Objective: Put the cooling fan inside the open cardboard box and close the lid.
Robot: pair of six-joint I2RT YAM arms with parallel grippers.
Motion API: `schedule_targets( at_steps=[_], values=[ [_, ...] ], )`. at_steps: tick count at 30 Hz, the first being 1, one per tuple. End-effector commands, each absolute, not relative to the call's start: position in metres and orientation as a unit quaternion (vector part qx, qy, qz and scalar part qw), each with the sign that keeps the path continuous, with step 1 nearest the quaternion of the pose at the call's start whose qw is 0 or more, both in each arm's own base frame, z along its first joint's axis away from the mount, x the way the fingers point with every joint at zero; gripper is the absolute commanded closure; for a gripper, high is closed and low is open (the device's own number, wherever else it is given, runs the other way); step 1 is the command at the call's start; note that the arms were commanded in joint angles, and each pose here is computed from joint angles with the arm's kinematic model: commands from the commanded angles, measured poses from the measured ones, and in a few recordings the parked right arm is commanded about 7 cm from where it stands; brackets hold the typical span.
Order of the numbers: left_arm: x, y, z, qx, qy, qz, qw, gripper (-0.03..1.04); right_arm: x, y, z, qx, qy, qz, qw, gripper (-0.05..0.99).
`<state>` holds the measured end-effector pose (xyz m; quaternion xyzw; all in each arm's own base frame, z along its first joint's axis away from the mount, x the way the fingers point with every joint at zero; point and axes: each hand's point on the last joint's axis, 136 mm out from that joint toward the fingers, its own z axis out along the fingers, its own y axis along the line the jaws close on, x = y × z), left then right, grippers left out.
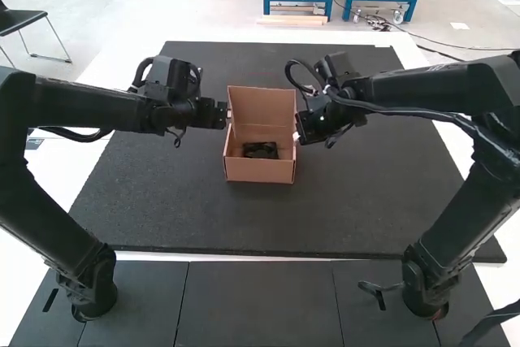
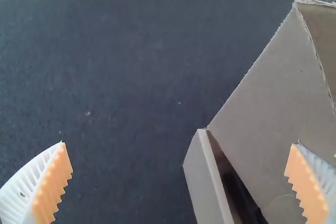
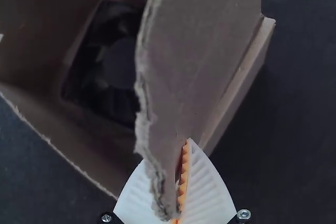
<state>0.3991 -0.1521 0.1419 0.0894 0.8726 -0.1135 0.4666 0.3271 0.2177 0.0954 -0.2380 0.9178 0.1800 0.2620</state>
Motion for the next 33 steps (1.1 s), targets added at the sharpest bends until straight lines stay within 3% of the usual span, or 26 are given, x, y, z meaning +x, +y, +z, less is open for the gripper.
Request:
schedule_targets(
  at_steps=[1, 18, 33],
  values=[
    [0.399, -0.155, 0.158, 0.093, 0.862, -0.117, 0.484, 0.05, 0.305, 0.232, 0.102, -0.267, 0.906, 0.213, 0.251, 0.95],
    [0.395, -0.154, 0.161, 0.096, 0.860, -0.117, 0.488, 0.05, 0.284, 0.260, 0.104, -0.287, 0.891, 0.261, 0.235, 0.95],
    [0.383, -0.151, 0.156, 0.102, 0.861, -0.118, 0.484, 0.05, 0.264, 0.257, 0.073, -0.291, 0.902, 0.251, 0.197, 0.95]
  ],
)
